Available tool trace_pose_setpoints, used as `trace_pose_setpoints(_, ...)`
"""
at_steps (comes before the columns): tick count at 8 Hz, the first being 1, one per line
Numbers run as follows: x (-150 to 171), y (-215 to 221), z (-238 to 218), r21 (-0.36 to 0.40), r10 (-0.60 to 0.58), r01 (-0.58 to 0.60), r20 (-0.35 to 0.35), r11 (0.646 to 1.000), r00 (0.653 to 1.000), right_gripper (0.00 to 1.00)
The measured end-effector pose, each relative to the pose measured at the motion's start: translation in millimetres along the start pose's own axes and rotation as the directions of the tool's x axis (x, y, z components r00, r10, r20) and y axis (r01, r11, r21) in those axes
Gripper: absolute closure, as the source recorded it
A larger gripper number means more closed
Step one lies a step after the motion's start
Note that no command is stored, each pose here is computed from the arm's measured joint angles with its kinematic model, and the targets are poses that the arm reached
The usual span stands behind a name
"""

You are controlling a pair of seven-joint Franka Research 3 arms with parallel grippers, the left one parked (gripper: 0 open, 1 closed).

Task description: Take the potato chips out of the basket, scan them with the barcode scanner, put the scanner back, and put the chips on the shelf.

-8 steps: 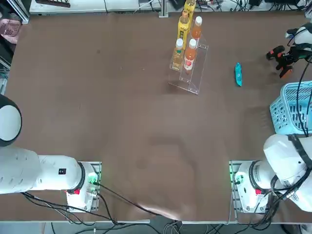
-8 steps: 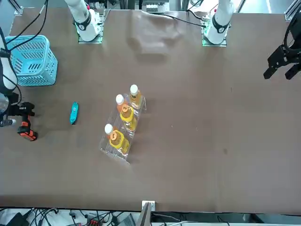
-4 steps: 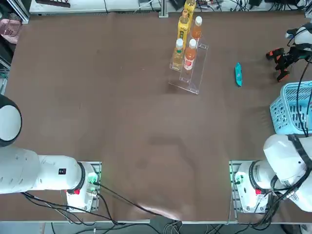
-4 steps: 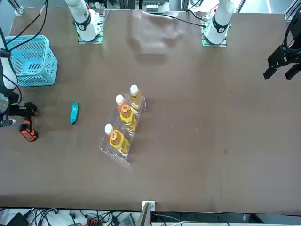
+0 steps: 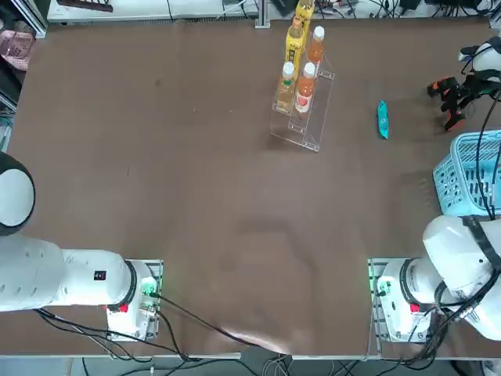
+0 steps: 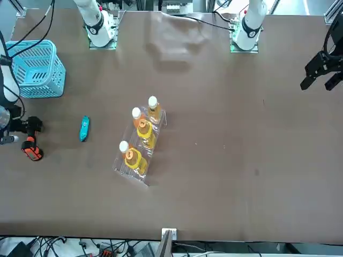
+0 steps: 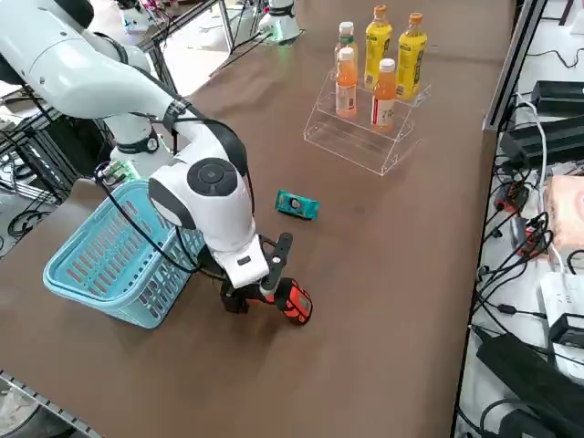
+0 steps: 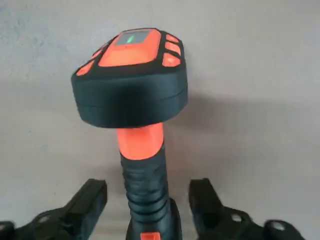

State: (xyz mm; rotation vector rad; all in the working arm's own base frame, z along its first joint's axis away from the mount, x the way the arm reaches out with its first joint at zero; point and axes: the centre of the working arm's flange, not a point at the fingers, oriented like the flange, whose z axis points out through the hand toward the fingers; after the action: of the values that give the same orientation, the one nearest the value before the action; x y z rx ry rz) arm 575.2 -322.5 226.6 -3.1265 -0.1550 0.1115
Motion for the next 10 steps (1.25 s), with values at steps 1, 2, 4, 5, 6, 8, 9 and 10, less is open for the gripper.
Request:
trace_pose_setpoints(1, 0, 0, -1, 0.002, 0.0, 0.0, 0.008, 1.0, 1.0, 0.0)
trace_pose_setpoints(2, 0, 0, -4, 0.005, 0.0, 0.0, 0.023, 1.0, 1.0, 0.0)
trace_pose_setpoints(4, 8, -7, -25, 0.009, 0.001, -0.002, 0.044, 1.0, 0.999, 0.0)
trace_pose_setpoints(5, 15, -17, -40, 0.012, 0.008, -0.009, 0.058, 1.0, 0.998, 0.0)
trace_pose_setpoints(6, 21, -30, -60, 0.008, 0.019, -0.02, 0.066, 1.0, 0.998, 0.0)
trace_pose_setpoints(8, 31, -65, -98, -0.013, 0.05, -0.049, 0.08, 0.999, 0.996, 0.0)
trace_pose_setpoints(9, 39, -91, -109, -0.018, 0.081, -0.08, 0.083, 0.997, 0.993, 0.0)
trace_pose_setpoints(10, 49, -122, -110, -0.018, 0.113, -0.112, 0.084, 0.994, 0.99, 0.0)
